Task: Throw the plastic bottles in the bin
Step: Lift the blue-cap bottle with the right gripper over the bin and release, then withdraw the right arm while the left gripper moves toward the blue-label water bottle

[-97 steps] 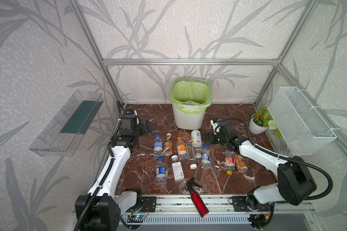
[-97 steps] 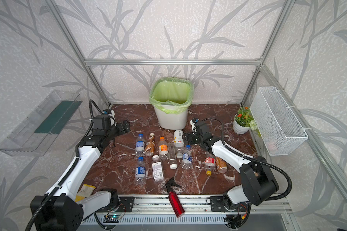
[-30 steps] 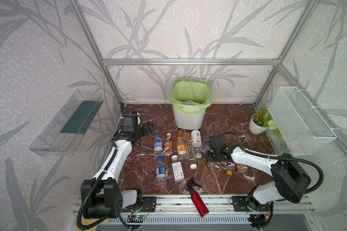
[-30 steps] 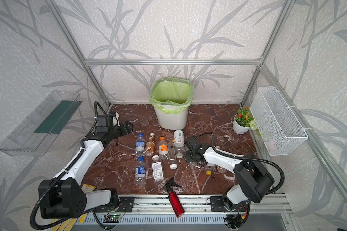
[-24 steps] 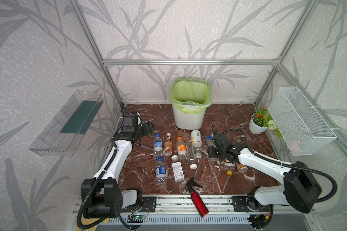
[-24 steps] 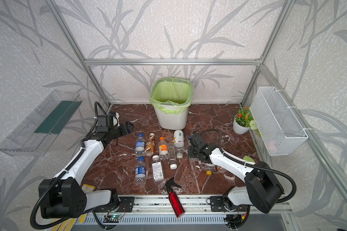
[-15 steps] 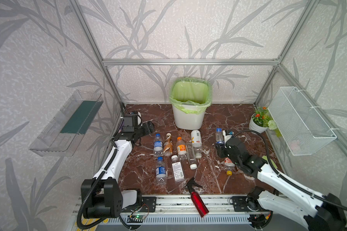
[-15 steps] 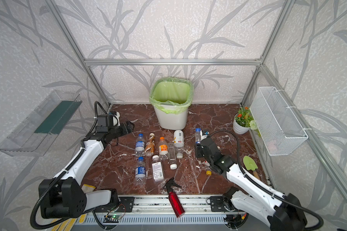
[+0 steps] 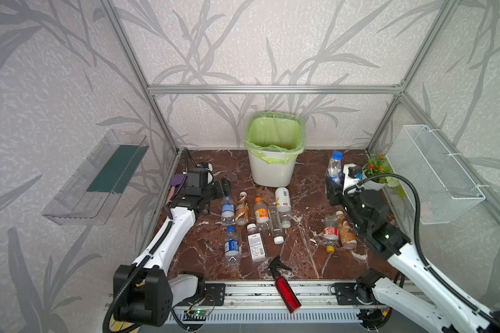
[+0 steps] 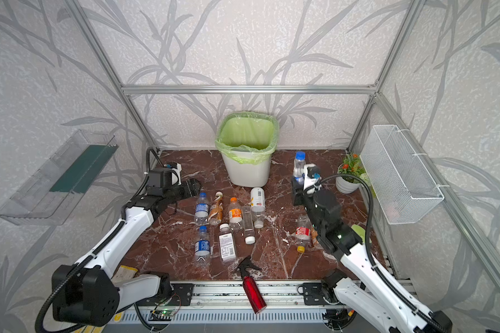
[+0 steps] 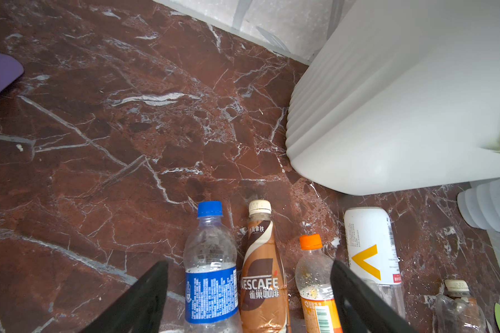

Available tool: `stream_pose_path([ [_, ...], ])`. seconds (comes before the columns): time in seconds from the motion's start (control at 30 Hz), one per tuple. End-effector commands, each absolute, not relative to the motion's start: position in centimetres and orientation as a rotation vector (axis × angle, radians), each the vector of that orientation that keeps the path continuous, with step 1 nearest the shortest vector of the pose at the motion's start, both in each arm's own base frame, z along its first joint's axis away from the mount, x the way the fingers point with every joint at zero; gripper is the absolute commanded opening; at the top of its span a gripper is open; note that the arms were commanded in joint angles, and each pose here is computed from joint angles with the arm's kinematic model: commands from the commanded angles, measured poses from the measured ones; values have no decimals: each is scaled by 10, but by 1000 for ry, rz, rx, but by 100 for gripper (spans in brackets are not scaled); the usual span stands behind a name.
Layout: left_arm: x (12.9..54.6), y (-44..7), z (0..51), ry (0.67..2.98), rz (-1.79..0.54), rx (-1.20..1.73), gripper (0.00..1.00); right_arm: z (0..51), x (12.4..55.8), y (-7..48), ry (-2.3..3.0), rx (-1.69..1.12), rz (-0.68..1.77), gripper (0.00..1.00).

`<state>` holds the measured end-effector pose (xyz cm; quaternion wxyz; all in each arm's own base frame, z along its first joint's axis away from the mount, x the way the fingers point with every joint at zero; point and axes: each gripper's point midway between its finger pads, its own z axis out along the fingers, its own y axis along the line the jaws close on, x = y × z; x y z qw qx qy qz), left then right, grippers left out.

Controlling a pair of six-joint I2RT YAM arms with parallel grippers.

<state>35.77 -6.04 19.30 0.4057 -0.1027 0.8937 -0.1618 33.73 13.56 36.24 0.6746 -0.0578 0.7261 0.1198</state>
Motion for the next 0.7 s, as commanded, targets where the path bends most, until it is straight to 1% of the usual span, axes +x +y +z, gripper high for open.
stream_pose_path([
  [0.0, 347, -53, 193, 2240, -365, -317, 87, 467, 385, 196, 1438, -292, 478, 41],
  [0.03, 345, -53, 191, 2246, -367, -321, 87, 472, 400, 214, 1478, -349, 512, 45],
  [0.07, 343, -53, 189, 2254, -369, -325, 87, 494, 409, 231, 1491, -419, 559, 56],
  [0.1, 341, -53, 188, 2265, -369, -331, 87, 502, 414, 239, 1522, -463, 567, 65],
  [0.13, 339, -53, 186, 2270, -367, -336, 87, 504, 417, 239, 1539, -468, 557, 76],
  [0.2, 335, -52, 183, 2270, -368, -351, 87, 505, 419, 218, 1508, -377, 512, 99],
  [0.33, 333, -53, 172, 2291, -371, -366, 88, 502, 396, 165, 1447, -247, 478, 99],
  [0.43, 335, -56, 167, 2312, -383, -372, 88, 496, 370, 145, 1441, -235, 425, 99],
  [0.57, 334, -57, 158, 2328, -382, -386, 89, 453, 354, 127, 1529, -205, 378, 99],
  [0.67, 332, -56, 146, 2356, -372, -399, 89, 397, 355, 112, 1658, -142, 382, 99],
])
